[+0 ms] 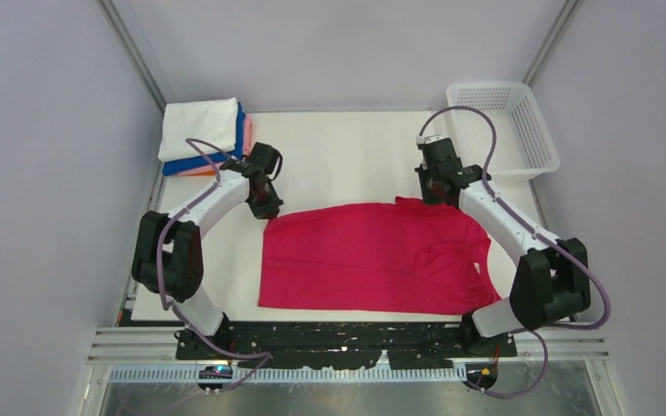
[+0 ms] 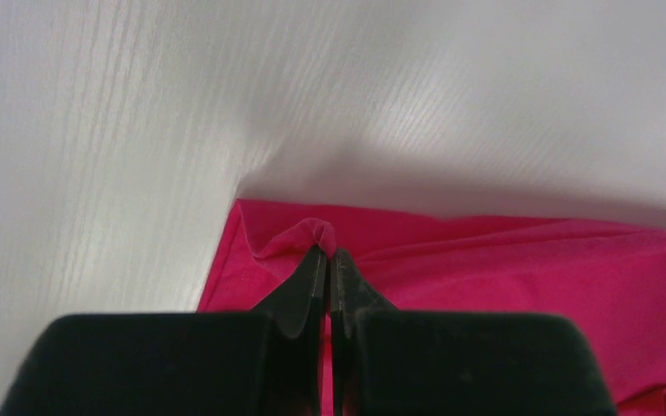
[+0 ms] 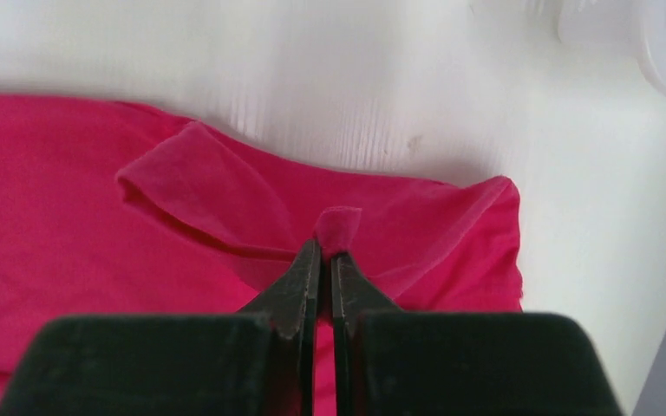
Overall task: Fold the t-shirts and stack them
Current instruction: Fold the other side of the tshirt into a rectangle
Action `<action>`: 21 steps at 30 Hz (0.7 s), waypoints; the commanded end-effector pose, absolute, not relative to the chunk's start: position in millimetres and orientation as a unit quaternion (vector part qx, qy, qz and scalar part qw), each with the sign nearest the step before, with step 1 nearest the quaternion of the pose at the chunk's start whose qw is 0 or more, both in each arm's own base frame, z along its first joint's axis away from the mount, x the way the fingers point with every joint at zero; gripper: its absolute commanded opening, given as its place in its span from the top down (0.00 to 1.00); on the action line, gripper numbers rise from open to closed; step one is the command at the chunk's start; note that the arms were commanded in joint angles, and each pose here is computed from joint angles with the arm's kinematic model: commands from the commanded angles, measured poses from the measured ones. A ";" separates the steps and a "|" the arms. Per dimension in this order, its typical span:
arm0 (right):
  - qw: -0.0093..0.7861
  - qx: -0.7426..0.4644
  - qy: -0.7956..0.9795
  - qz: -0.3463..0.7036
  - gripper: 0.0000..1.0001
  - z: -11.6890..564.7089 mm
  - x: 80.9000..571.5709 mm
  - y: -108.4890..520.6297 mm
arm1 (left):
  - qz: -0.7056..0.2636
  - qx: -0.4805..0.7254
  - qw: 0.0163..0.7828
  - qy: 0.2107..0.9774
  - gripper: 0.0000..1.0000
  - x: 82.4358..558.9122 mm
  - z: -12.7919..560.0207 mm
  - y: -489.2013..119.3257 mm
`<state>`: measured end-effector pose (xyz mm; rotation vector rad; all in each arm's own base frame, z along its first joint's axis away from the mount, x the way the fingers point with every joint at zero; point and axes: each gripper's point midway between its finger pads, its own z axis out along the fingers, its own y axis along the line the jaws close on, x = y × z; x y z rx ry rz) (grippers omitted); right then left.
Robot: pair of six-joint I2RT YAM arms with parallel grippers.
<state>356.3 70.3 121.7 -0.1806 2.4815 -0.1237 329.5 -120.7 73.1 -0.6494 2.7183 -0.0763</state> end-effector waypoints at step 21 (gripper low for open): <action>0.322 -0.068 0.941 -0.081 0.95 180.5 229.0 51.2 | -0.014 -0.201 0.238 0.950 1.00 281.3 90.2 -105.3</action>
